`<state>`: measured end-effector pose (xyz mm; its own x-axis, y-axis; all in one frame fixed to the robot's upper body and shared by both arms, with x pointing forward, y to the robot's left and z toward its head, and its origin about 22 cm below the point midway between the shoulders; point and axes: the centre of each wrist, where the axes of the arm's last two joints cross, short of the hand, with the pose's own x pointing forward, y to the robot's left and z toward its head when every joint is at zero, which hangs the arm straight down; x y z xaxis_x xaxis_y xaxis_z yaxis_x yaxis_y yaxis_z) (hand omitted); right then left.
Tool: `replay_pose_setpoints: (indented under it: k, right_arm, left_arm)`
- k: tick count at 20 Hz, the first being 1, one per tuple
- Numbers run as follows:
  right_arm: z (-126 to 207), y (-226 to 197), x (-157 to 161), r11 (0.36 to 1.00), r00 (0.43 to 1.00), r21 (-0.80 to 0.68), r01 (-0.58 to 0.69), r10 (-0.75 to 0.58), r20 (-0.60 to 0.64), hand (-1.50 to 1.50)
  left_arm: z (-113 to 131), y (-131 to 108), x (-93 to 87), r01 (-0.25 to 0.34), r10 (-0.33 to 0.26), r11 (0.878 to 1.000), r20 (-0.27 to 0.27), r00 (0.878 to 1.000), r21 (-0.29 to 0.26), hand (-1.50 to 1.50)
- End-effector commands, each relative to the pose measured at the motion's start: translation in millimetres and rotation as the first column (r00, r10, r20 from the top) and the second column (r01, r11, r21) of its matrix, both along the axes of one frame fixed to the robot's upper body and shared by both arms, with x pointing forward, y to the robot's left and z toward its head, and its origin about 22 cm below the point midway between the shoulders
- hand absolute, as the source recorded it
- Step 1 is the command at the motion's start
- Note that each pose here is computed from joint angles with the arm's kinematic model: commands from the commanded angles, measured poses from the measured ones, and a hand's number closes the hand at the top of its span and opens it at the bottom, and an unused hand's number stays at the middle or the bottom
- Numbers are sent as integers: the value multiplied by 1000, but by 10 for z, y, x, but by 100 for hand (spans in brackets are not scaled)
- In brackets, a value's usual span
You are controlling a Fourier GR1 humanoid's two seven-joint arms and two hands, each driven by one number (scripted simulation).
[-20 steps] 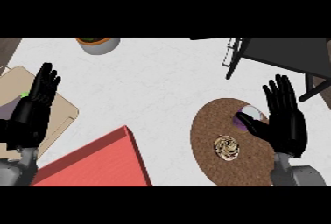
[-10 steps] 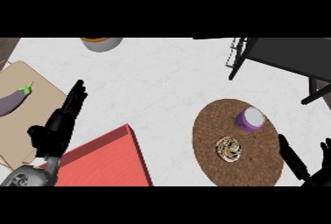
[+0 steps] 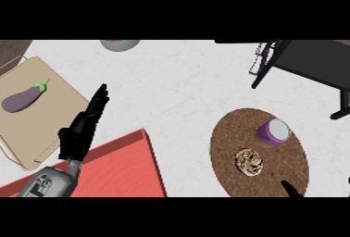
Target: Pick the cupcake from the placemat and place it in the tiered shelf
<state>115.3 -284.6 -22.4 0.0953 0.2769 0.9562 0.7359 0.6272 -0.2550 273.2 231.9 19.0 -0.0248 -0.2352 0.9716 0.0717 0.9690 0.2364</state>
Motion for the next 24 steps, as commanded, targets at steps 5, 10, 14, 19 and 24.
replay_pose_setpoints:
  k: [5, 10, 14, 19, 24]
  right_arm:
    - [511, 20, -87, 993, 964, -40, -111, 98, -246, -150]
    - [797, -77, -129, 967, 851, -62, -246, 185, -491, -150]
    - [1022, -55, -129, 952, 740, -94, -291, 162, -653, -150]
    - [1513, 125, 72, 955, 682, -120, -272, 103, -724, -150]
    - [1532, 532, 152, 955, 674, -108, -276, 113, -730, -150]
  left_arm:
    - [-66, -1, -36, 38, -38, 999, -9, 999, 16, 0]
    - [-62, -161, 128, 56, -56, 998, -2, 998, 4, 0]
    - [17, -202, 141, 56, -56, 998, 10, 998, 12, 0]
    - [17, -124, 53, 48, -48, 999, 14, 999, 12, 0]
    - [159, -70, 125, 60, -60, 998, 2, 998, -2, 0]
